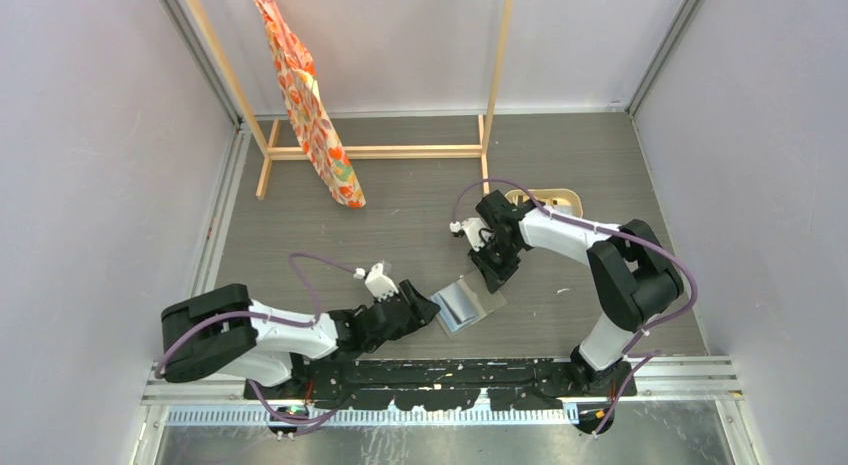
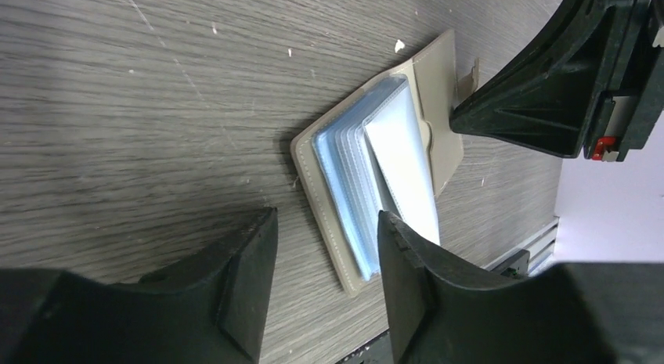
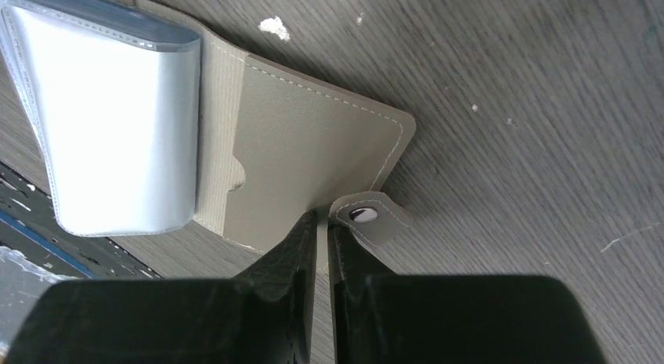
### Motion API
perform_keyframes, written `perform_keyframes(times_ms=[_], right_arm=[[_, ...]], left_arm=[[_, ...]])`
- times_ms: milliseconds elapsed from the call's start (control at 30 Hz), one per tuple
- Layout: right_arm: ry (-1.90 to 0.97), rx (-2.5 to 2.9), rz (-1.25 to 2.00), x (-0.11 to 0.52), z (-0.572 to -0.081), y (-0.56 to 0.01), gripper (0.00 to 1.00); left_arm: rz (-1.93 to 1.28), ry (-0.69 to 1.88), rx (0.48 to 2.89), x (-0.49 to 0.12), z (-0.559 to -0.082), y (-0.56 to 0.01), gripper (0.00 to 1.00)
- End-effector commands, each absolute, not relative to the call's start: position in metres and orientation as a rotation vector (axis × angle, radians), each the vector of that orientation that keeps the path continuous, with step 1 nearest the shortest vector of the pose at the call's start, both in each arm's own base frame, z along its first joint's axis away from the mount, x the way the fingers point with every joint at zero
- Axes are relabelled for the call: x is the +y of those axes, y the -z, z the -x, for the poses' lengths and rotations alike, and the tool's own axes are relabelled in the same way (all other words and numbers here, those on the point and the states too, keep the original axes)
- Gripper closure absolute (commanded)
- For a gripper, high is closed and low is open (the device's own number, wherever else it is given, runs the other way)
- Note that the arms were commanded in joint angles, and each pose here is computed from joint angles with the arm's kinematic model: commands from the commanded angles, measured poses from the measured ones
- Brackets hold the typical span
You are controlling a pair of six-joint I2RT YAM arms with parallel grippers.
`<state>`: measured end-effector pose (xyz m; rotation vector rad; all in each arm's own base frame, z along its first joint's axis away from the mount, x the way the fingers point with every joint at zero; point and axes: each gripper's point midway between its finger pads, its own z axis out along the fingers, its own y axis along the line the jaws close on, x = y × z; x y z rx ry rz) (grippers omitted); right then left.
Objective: Put the credit cards into the card holder
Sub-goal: Open the card holder at the center of the board.
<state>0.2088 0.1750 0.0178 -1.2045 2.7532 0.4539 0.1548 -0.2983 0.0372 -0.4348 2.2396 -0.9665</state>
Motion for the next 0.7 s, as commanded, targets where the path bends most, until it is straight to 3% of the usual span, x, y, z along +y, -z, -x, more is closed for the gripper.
perform_keyframes(times_ms=[0,200,400,667], right_arm=[[-0.389,2.758,1.193,0.174,-0.219,-0.018,0.84],[-0.383,2.792,1.214,0.174,-0.215,-0.012,0.84],[-0.388,2.81,1.224,0.173,-0.212,-0.009,0.84],[-0.404,2.81,1.233,0.175,-0.21,-0.01,0.84]], left_arm=[[0.46,0.875,2.251,-0.279,-0.156,-0.034,0.46],[0.48,0.941,2.236,-0.284,-0.155,-0.032,0.43],[0.504,0.994,2.243,-0.298,-0.155,-0.026,0.56],[0.534,1.09,2.215,-0.314,-0.157,-0.021,0.61]])
